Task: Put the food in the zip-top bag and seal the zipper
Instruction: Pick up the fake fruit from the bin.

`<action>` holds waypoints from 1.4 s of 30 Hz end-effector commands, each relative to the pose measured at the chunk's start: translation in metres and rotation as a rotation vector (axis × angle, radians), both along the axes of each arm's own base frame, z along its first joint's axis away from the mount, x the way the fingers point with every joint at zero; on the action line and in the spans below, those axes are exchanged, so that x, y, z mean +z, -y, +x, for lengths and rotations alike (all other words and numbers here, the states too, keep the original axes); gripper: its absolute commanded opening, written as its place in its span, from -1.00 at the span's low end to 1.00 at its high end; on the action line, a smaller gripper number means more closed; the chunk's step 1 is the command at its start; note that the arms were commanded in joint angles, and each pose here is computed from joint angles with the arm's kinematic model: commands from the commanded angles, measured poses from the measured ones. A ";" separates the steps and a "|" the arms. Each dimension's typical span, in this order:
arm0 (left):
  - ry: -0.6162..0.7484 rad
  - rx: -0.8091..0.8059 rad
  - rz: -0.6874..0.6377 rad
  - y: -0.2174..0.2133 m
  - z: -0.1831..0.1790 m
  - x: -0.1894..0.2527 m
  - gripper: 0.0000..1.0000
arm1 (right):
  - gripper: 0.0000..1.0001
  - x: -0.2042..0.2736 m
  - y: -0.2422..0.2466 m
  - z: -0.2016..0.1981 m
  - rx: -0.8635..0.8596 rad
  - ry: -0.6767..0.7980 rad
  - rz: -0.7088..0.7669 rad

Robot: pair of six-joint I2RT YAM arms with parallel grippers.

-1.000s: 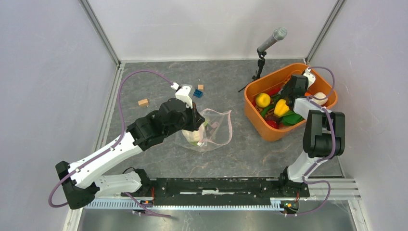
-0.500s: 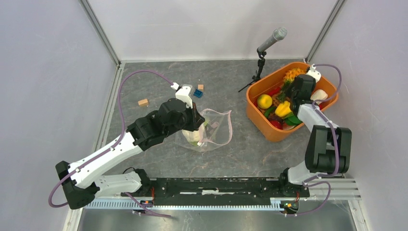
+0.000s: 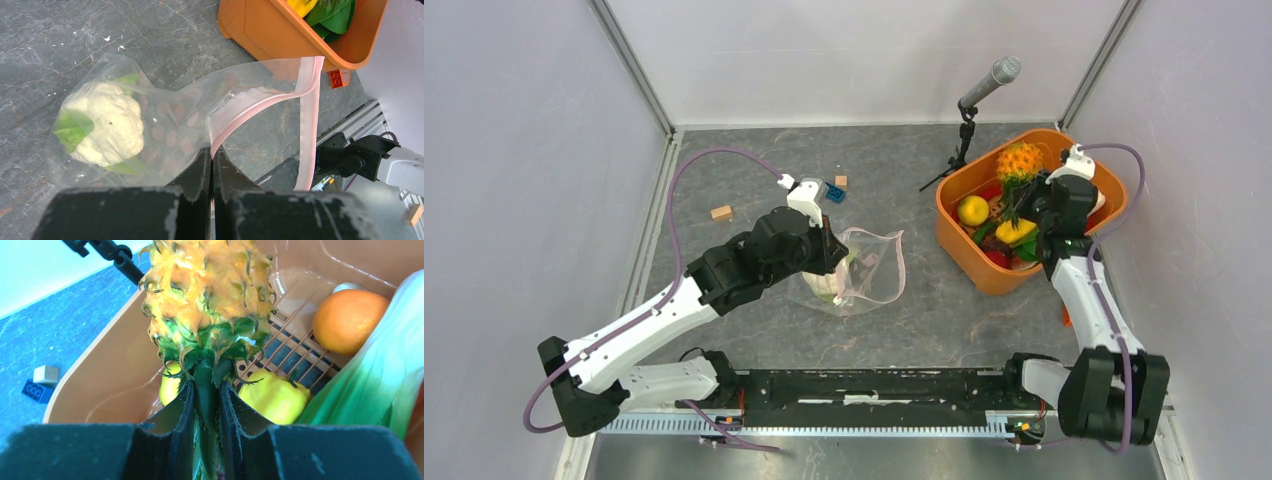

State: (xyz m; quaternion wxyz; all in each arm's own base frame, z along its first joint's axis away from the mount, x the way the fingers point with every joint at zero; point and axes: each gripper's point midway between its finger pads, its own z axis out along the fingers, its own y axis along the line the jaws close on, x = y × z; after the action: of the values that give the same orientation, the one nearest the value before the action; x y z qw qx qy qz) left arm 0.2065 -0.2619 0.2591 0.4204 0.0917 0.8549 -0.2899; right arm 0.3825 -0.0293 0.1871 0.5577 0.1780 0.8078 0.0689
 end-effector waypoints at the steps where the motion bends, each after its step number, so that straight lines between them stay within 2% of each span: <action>1: 0.017 -0.007 -0.027 0.000 -0.001 0.006 -0.95 | -0.77 0.014 -0.011 -0.027 0.055 0.024 -0.010; 10: 0.025 -0.009 -0.021 0.001 0.001 0.006 -0.96 | -0.82 0.042 -0.037 -0.077 0.170 0.113 -0.002; 18: 0.018 -0.022 -0.025 0.005 0.000 0.005 -0.96 | -0.87 0.041 -0.061 -0.095 0.282 0.135 0.056; 24: 0.019 -0.019 -0.024 0.005 0.001 0.005 -0.96 | -0.89 0.014 -0.063 -0.094 0.334 0.002 0.029; 28: 0.013 -0.026 -0.024 0.007 0.001 0.003 -0.96 | -0.86 0.002 -0.051 -0.084 0.296 -0.041 -0.013; 31: 0.012 -0.031 -0.027 0.009 0.001 0.002 -0.95 | -0.81 -0.017 -0.041 -0.074 0.275 -0.132 -0.043; 37: 0.014 -0.039 -0.031 0.010 0.000 0.004 -0.96 | -0.57 -0.051 -0.041 -0.064 0.312 -0.209 -0.055; 39: 0.017 -0.033 -0.031 0.008 0.000 0.005 -0.96 | -0.26 -0.055 -0.044 -0.064 0.344 -0.222 -0.054; 42: 0.017 -0.030 -0.028 0.008 0.001 0.004 -0.95 | 0.02 -0.059 -0.046 -0.065 0.377 -0.229 -0.072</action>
State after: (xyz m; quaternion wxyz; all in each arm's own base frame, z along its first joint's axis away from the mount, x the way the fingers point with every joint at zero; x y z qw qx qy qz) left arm 0.2046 -0.2669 0.2552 0.4133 0.0982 0.8547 -0.2983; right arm 0.3155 0.0160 0.1304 0.4478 0.0463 0.8836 0.1289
